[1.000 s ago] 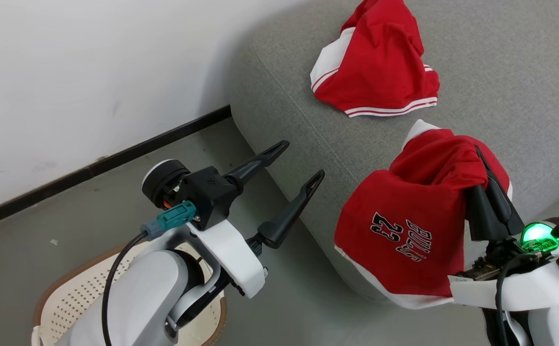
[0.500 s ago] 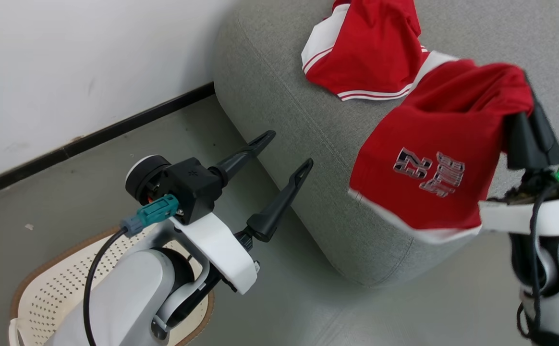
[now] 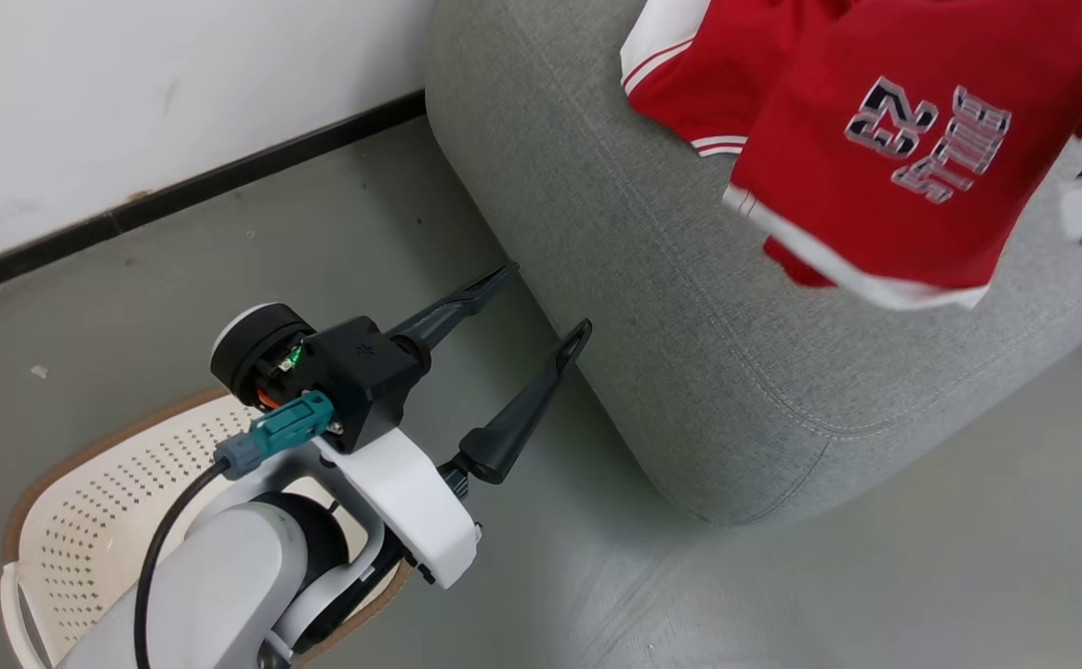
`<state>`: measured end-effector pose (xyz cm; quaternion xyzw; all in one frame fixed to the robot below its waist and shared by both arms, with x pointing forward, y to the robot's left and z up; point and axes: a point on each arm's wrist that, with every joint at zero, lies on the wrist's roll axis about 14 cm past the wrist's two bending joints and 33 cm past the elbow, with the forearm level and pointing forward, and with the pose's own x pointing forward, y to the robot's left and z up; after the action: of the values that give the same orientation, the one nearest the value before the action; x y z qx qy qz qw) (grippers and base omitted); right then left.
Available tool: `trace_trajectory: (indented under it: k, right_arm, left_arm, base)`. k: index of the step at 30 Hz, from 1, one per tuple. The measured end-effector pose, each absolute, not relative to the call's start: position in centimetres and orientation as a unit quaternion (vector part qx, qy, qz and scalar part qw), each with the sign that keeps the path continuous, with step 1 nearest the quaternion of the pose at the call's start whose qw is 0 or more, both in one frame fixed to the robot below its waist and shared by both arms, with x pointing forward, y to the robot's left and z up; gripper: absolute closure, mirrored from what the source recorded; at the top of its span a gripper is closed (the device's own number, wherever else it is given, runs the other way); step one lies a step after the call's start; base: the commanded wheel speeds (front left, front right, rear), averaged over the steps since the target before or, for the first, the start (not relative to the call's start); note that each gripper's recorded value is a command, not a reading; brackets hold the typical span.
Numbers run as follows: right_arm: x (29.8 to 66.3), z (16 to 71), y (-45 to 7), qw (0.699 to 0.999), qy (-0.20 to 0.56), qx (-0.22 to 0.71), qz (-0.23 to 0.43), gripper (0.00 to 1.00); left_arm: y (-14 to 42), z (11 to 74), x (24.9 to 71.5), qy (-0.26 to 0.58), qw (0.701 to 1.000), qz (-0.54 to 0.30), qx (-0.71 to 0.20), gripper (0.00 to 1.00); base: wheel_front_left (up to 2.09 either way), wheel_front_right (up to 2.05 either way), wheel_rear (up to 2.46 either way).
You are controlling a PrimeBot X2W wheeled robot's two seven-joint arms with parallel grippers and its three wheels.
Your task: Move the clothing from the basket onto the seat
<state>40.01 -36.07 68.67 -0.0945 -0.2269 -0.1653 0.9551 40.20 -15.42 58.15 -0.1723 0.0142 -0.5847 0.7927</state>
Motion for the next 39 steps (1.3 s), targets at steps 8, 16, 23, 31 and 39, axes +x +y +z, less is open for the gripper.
trace_trajectory:
  k: [8, 16, 23, 31, 39]
  right_arm:
    - [43.9, 70.1, -38.2, 0.955, -0.215, -0.103, -0.176, 1.00]
    - [47.3, 71.2, -40.1, 0.951, -0.207, -0.124, -0.190, 1.00]
    - [49.4, 75.3, -40.9, 0.928, -0.234, -0.212, -0.200, 1.00]
    - [51.8, 71.6, -43.5, 0.925, -0.165, -0.255, -0.228, 1.00]
    - [54.3, 65.6, -44.7, 0.935, -0.110, -0.226, -0.248, 1.00]
  left_arm:
    - [-14.1, 56.3, 41.5, 0.033, 0.802, -0.573, -0.168, 0.00]
    - [-12.6, 54.1, 43.0, 0.058, 0.812, -0.557, -0.165, 0.00]
    - [-11.0, 51.9, 44.6, 0.077, 0.827, -0.534, -0.158, 0.00]
    - [-9.4, 49.6, 45.9, 0.095, 0.836, -0.519, -0.152, 0.00]
    - [-8.2, 46.6, 46.4, 0.127, 0.838, -0.509, -0.150, 0.00]
  base:
    - [0.00, 0.00, 0.00]
    - [0.00, 0.00, 0.00]
    - [0.00, 0.00, 0.00]
    - [0.00, 0.00, 0.00]
    - [0.00, 0.00, 0.00]
